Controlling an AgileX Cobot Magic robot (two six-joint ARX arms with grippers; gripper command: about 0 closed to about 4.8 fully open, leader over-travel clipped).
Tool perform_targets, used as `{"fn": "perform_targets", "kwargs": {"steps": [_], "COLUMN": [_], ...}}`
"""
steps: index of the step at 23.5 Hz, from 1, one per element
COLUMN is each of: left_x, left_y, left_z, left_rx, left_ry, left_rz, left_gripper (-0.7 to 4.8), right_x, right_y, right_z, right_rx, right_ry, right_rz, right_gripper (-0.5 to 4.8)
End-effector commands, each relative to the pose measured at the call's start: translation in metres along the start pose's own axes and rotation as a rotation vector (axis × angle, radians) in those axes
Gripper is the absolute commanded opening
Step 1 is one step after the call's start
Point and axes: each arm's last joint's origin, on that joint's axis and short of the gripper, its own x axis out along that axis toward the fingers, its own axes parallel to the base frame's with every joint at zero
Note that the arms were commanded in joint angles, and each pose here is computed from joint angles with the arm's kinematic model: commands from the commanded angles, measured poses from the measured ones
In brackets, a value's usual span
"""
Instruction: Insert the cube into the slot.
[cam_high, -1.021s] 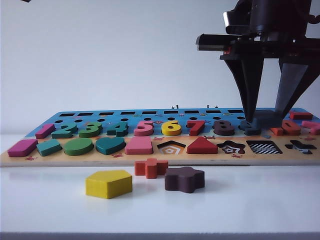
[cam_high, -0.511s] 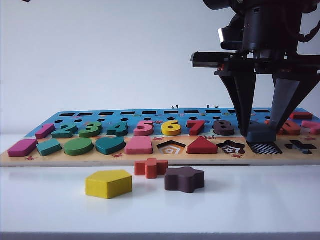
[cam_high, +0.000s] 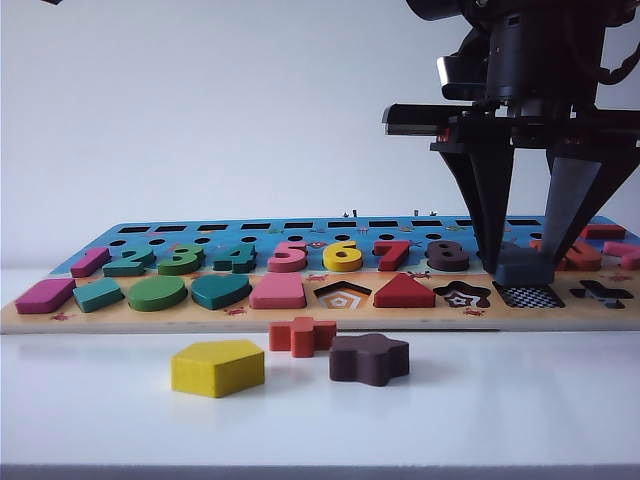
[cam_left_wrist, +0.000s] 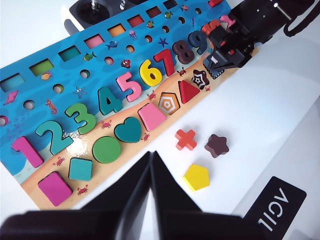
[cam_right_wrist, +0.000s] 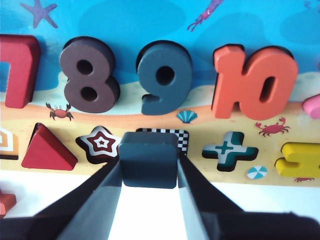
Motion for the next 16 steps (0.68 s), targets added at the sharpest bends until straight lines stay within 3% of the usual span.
{"fn": "perform_targets", "kwargs": {"steps": [1, 16], "left_x": [-0.0004, -0.0004], "left_y": [-0.0003, -0.0003], "left_z": [0.0022, 0.0022], "left_rx": [0.007, 0.007], "left_ry": [-0.016, -0.016], "left_rz": [-0.005, -0.005], "left_gripper": [0.07, 0.07], "right_x": [-0.0006, 0.0036], "right_y": [-0.0008, -0.0028], "right_z": [0.0012, 0.0044], "right_rx": [0.008, 0.021], "right_ry": [-0.008, -0.003], "right_rz": [-0.002, -0.013], "right_gripper": [-0.07, -0.07]}}
